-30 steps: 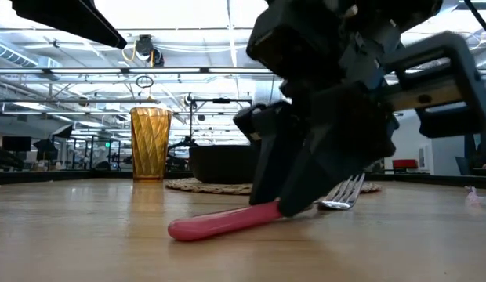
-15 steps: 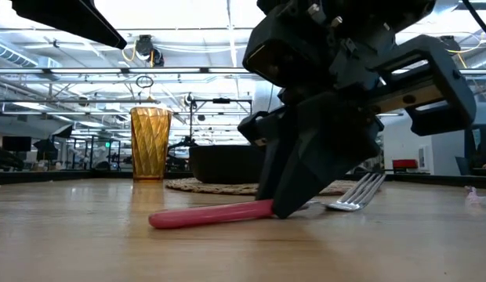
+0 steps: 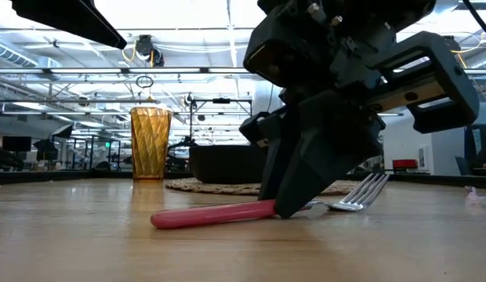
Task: Pick & Place Utensil
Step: Put the pink fork to the left of the yellow spoon into the black bowl on the brown mat
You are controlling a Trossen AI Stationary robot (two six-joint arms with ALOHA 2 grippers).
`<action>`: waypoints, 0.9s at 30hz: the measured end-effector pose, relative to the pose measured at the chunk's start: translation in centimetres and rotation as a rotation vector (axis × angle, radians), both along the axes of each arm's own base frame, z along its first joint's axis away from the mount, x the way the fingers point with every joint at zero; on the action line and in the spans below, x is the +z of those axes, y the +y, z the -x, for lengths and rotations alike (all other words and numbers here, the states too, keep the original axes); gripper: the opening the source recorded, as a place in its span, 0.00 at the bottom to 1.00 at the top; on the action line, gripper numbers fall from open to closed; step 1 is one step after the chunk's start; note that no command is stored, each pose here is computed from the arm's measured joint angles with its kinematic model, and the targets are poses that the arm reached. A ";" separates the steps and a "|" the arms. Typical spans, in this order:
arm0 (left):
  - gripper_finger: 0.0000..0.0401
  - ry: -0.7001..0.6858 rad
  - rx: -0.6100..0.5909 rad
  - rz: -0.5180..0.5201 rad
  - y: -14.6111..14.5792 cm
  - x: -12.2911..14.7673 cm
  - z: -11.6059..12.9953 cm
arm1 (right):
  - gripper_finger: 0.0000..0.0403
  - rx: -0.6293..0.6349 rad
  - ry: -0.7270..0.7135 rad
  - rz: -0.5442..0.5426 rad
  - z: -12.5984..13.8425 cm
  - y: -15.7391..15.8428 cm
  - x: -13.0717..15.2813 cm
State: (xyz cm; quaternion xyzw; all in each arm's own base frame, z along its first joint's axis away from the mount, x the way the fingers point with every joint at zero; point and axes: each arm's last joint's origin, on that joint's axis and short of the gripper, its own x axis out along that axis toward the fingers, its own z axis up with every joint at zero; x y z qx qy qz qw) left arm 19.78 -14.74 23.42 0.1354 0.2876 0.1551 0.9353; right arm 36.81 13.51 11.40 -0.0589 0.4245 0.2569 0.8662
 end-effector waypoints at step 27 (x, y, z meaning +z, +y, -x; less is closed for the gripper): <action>0.45 0.002 -0.002 -0.003 0.0 0.0 0.0 | 0.13 0.018 -0.146 0.005 -0.4 0.1 2.1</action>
